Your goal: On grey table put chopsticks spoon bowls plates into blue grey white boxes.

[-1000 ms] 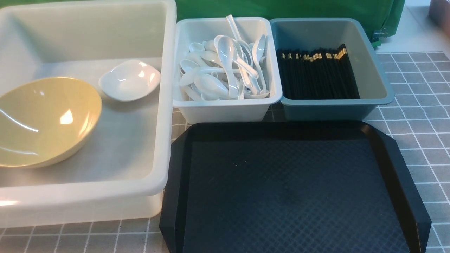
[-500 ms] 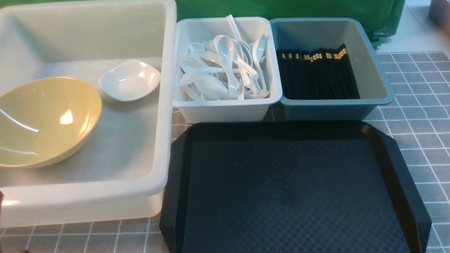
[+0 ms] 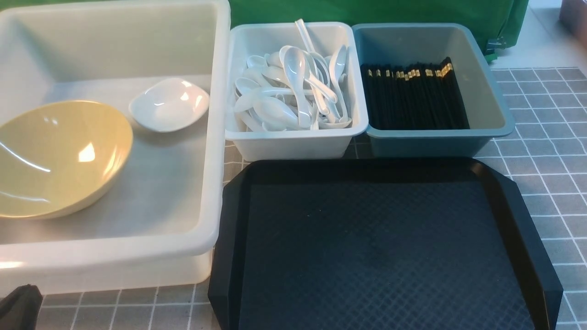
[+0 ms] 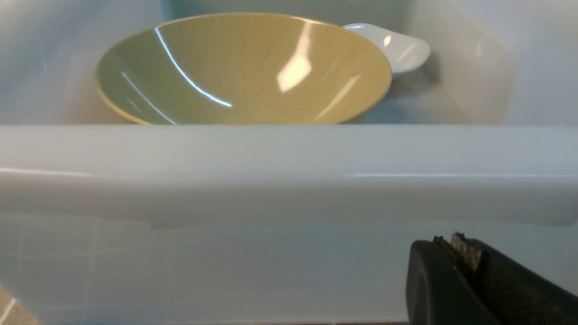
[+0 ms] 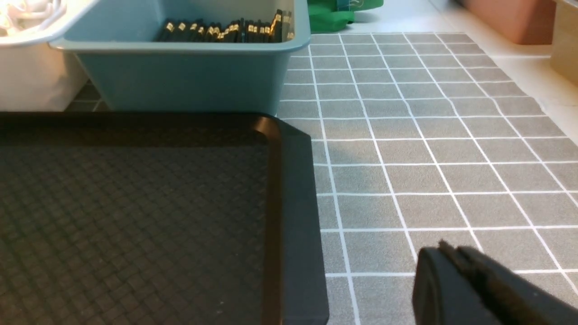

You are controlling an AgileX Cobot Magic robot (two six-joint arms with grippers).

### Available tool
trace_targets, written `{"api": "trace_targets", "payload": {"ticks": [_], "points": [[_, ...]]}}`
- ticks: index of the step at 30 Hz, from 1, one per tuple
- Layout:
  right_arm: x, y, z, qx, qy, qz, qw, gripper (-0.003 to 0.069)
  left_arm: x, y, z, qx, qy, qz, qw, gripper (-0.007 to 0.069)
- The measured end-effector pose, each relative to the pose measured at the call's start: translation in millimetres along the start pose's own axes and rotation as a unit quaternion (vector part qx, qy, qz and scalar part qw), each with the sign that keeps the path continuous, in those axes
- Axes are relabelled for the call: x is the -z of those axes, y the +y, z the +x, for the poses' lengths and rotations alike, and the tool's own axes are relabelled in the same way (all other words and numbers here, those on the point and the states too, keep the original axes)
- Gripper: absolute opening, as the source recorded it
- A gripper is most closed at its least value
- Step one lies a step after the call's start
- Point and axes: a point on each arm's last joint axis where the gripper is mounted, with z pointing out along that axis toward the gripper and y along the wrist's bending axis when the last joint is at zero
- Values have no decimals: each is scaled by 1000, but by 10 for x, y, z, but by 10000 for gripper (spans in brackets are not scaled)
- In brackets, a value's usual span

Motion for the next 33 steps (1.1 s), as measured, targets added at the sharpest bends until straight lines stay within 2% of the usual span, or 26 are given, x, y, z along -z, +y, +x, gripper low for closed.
{"api": "trace_targets", "payload": {"ticks": [33], "points": [[0,0,0,0,0,0,1000,79,1,-1,2,1,1,1,1000,-11]]}}
